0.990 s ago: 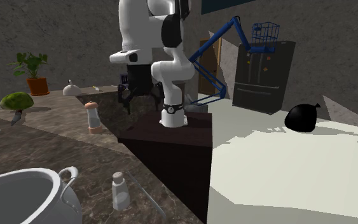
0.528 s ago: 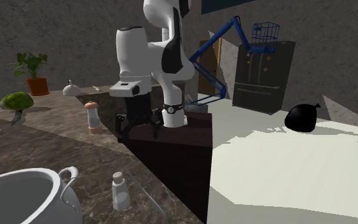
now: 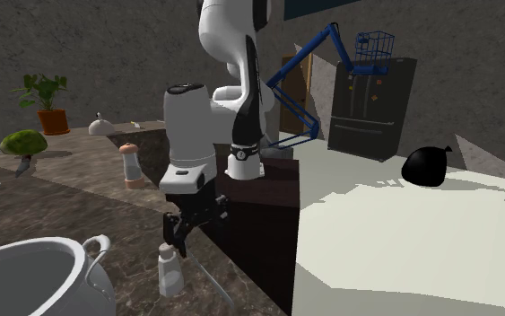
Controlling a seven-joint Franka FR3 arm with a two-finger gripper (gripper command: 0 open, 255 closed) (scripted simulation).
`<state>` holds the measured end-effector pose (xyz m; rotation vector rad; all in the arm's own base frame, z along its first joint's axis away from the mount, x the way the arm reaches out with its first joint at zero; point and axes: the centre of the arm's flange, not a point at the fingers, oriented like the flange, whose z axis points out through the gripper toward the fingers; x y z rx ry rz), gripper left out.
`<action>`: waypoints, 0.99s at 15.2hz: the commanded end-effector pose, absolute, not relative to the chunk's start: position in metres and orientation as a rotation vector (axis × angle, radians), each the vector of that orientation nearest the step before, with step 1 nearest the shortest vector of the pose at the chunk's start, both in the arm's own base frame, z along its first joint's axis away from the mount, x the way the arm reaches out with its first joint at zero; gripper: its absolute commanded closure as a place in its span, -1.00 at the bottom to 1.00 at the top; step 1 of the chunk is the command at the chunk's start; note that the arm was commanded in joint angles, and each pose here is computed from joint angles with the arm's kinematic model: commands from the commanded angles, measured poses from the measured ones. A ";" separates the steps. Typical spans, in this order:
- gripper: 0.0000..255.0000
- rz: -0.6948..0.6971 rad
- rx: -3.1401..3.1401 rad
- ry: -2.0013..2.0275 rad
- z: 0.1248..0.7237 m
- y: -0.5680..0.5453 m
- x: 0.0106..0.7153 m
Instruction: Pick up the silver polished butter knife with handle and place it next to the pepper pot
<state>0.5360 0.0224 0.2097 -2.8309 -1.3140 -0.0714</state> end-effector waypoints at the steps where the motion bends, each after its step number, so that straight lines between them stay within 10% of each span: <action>1: -1.00 -0.075 -2.808 -1.361 0.196 0.027 0.543; 15: -1.00 -0.075 -2.808 -1.361 0.156 0.028 0.544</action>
